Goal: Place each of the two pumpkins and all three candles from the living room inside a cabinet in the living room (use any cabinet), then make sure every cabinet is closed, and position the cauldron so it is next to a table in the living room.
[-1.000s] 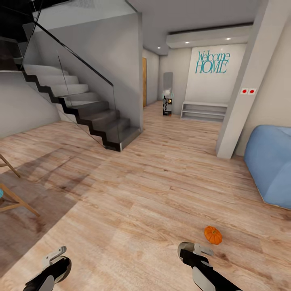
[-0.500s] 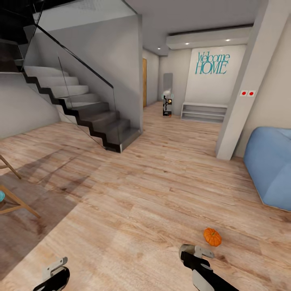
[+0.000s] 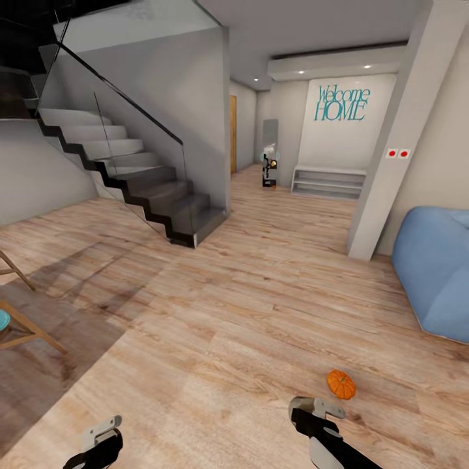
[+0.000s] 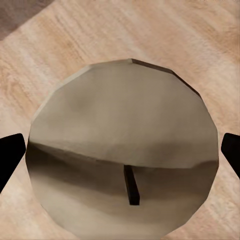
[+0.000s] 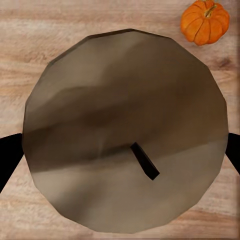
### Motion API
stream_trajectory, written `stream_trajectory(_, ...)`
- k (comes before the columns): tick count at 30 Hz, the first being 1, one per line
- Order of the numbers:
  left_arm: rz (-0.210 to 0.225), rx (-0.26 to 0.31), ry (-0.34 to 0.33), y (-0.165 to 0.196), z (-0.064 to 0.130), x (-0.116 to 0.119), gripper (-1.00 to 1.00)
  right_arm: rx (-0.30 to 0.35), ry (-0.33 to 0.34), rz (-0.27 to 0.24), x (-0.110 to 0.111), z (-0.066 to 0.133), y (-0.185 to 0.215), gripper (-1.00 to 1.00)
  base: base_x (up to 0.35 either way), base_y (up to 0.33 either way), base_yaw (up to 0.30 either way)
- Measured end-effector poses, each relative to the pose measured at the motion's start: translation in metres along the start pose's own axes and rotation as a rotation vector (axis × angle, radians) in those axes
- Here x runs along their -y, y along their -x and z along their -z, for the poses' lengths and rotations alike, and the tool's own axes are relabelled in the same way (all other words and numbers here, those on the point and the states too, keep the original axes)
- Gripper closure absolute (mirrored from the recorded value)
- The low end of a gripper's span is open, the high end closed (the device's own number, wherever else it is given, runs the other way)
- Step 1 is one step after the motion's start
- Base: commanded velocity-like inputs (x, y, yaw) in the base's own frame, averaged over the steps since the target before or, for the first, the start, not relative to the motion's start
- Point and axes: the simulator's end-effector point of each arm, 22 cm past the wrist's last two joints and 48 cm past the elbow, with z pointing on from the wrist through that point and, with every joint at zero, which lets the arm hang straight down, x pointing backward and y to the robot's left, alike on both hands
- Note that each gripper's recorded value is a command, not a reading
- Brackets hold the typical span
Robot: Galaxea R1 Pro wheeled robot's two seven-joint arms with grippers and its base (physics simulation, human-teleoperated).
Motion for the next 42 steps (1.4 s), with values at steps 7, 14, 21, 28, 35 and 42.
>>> stream_trajectory(7,-0.020,-0.005,-0.032,0.002,0.012,0.014,1.00,0.006,-0.002,0.001,0.000,0.009,0.008,1.00,0.000,0.000,0.000)
stream_trajectory(14,-0.041,-0.045,-0.151,0.007,0.018,0.039,1.00,0.010,-0.001,-0.001,-0.001,0.019,0.016,1.00,0.000,0.000,0.000)
stream_trajectory(21,-0.054,-0.073,-0.143,0.003,0.017,0.034,1.00,0.030,0.025,0.068,-0.022,0.025,0.017,1.00,0.000,0.000,0.126)
stream_trajectory(28,-0.052,-0.066,-0.141,0.004,0.017,0.034,1.00,0.031,0.028,0.073,-0.025,0.025,0.017,1.00,-0.001,0.000,0.260)
stream_trajectory(35,-0.050,-0.064,-0.142,0.004,0.017,0.034,1.00,0.031,0.029,0.072,-0.026,0.026,0.017,1.00,-0.081,0.034,0.285)
stream_trajectory(42,-0.047,-0.065,-0.145,0.004,0.017,0.036,1.00,0.031,0.029,0.072,-0.026,0.026,0.017,1.00,-0.005,0.002,0.286)
